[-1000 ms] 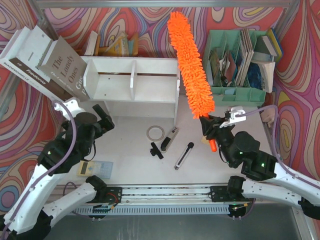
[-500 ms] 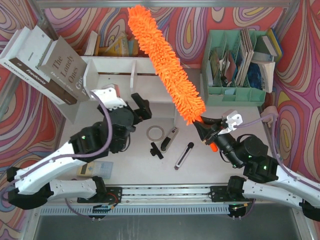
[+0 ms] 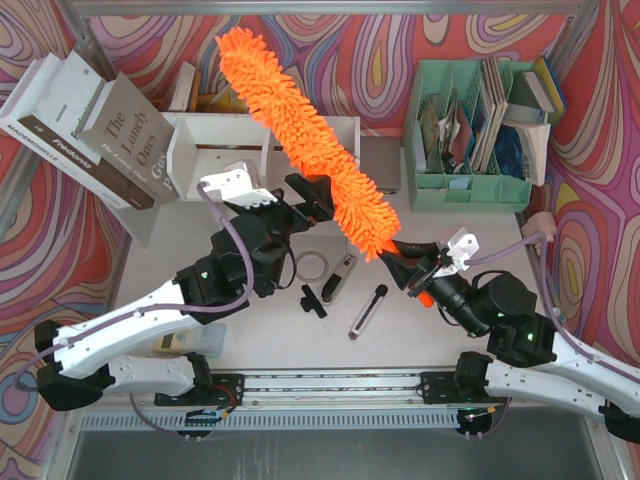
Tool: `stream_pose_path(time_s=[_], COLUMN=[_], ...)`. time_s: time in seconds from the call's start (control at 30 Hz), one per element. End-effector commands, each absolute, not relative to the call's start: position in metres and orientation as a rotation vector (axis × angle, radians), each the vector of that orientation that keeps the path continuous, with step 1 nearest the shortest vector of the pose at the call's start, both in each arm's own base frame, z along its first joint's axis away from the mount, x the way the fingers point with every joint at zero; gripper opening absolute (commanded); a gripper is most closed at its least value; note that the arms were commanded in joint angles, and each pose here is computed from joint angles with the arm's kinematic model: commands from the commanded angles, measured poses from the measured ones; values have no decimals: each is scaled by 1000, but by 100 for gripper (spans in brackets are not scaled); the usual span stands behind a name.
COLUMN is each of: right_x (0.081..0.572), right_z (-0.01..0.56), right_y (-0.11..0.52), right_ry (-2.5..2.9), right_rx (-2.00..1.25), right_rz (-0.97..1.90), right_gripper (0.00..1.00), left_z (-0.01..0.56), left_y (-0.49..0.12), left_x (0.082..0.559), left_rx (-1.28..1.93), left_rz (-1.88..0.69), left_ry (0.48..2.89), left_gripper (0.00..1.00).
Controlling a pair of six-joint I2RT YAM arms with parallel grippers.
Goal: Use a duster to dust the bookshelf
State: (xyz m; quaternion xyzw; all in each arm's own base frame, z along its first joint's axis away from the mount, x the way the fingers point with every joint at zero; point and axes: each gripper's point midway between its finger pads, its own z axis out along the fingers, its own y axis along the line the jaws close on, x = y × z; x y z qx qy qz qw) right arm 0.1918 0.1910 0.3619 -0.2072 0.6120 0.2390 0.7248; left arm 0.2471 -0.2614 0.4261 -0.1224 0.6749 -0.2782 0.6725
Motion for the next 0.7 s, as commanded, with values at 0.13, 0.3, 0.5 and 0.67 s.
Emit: stream_pose_path(time_s=[0.13, 0.3, 0.5, 0.67], right_x=[174, 174, 174, 176], right_z=[386, 382, 382, 380], right_y=[205, 209, 210, 210], right_ry=[1230, 1238, 1242, 1249], right_rx=[-532, -548, -553, -548], right_rz=[638, 637, 635, 626], right_gripper=[0, 0, 0, 0], left_z=[446, 445, 440, 437], left_y=[-273, -279, -281, -283], left_x=[259, 259, 259, 258], left_rx=[-290, -276, -285, -289], left_rz=[-834, -865, -889, -907], left_ry=[1478, 1475, 1469, 1469], left_gripper=[94, 85, 69, 52])
